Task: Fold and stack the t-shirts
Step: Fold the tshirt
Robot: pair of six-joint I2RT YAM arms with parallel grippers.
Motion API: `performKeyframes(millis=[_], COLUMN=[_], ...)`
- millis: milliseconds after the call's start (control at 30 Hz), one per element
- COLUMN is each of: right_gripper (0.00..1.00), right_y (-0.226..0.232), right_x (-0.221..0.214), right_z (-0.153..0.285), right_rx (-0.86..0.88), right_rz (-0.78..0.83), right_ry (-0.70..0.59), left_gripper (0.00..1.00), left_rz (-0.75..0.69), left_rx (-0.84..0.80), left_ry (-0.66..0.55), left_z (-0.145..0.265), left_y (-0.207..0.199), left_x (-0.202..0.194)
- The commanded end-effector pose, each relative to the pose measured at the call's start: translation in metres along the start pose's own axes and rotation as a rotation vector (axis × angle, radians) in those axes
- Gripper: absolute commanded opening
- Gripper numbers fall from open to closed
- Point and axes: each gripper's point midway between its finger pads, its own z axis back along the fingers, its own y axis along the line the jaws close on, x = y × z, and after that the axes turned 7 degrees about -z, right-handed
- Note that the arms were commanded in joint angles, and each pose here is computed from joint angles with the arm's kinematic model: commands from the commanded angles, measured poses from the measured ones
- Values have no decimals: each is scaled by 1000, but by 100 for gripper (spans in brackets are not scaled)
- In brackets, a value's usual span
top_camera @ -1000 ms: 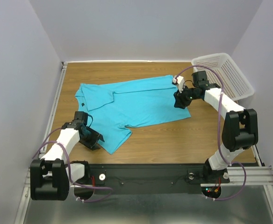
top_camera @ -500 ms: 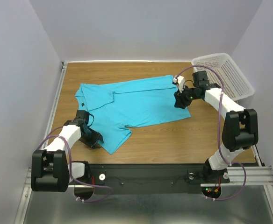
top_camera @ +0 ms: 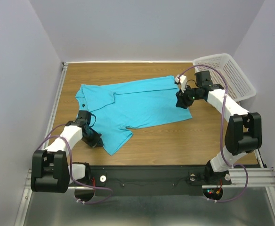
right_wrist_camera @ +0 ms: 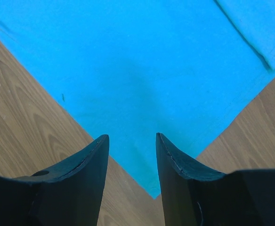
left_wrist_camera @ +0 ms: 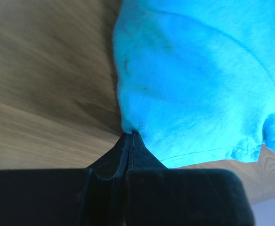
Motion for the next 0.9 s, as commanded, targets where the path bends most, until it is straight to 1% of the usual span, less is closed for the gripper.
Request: performKeyframes(millis=[0, 133, 267, 367, 467, 667, 867], right_gripper=[50, 52, 57, 60, 61, 61, 61], right_y=[0, 1, -1, 0, -5, -20, -28], right_x=[10, -1, -21, -47, -71, -97, -109], right_z=[8, 10, 11, 9, 11, 19, 13], right_rx=[-9, -14, -11, 5, 23, 43, 78], right_rz=[44, 110, 259, 332, 449, 523, 529], right_ry=[-47, -22, 40, 126, 207, 322, 384], left_gripper=[0, 0, 0, 0, 0, 0, 0], left_rz=[-98, -146, -182, -193, -204, -210, -208], left_rx=[-111, -224, -297, -313, -331, -369, -400], left_ry=[-119, -161, -150, -144, -141, -135, -125], left_z=[20, 43, 52, 52, 54, 55, 53], left_y=[-27, -49, -58, -58, -58, -60, -62], left_x=[24, 29, 23, 19, 16, 11, 7])
